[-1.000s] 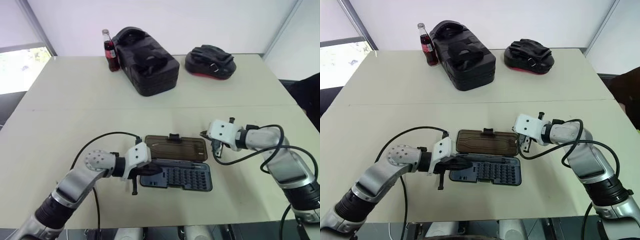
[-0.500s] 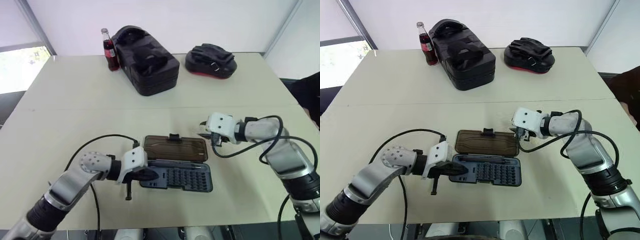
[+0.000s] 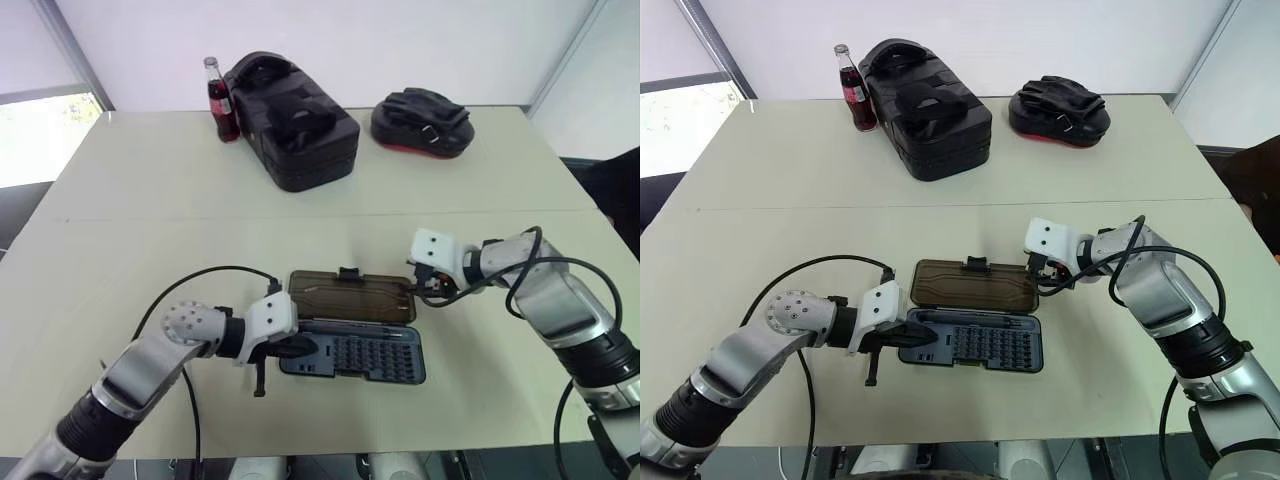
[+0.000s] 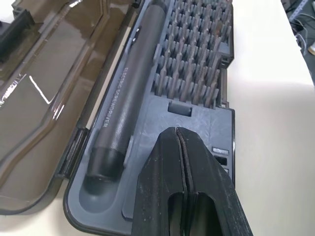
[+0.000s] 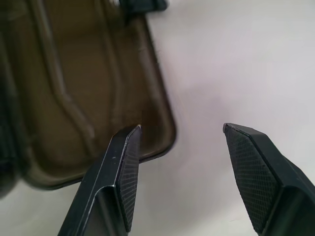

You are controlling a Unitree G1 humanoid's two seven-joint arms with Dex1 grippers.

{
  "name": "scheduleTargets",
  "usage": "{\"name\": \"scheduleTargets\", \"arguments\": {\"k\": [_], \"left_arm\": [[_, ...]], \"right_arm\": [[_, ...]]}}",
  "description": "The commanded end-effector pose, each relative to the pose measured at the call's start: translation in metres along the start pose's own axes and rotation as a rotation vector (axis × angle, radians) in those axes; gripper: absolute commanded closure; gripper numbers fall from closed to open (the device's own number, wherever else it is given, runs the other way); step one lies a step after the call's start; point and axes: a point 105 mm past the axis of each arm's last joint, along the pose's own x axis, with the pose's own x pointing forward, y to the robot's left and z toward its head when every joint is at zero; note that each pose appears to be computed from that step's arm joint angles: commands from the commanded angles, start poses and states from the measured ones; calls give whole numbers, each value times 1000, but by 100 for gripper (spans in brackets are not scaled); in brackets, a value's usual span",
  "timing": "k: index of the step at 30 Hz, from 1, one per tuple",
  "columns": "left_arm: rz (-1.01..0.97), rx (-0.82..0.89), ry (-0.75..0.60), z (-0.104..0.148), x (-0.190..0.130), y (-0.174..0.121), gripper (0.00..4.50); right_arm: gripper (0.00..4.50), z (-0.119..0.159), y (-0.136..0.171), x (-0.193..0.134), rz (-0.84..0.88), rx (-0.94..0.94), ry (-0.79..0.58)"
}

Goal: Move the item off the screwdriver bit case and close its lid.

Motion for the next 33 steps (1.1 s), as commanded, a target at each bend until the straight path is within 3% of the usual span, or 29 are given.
{"name": "scheduleTargets", "arguments": {"k": [1, 3, 5, 9, 10, 21, 33], "left_arm": [[-2, -15, 21, -6, 3, -5, 450], [-6, -18, 24, -6, 3, -6, 450], [-7, -19, 28, -7, 4, -6, 450], [-7, -20, 28, -7, 4, -6, 450], [-6, -21, 28, -7, 4, -6, 450], [9, -33, 17, -6, 5, -6, 450], [28, -37, -7, -4, 5, -4, 450]], "right_arm": [[175, 0, -1, -4, 2, -5, 7], [175, -3, 0, 0, 13, 13, 11], [226, -5, 1, 5, 29, 20, 18], [416, -10, 6, 16, 77, 40, 27], [444, -11, 7, 17, 88, 30, 34], [444, -13, 6, 21, 100, -53, 45], [444, 22, -24, -21, -82, -54, -94]]}}
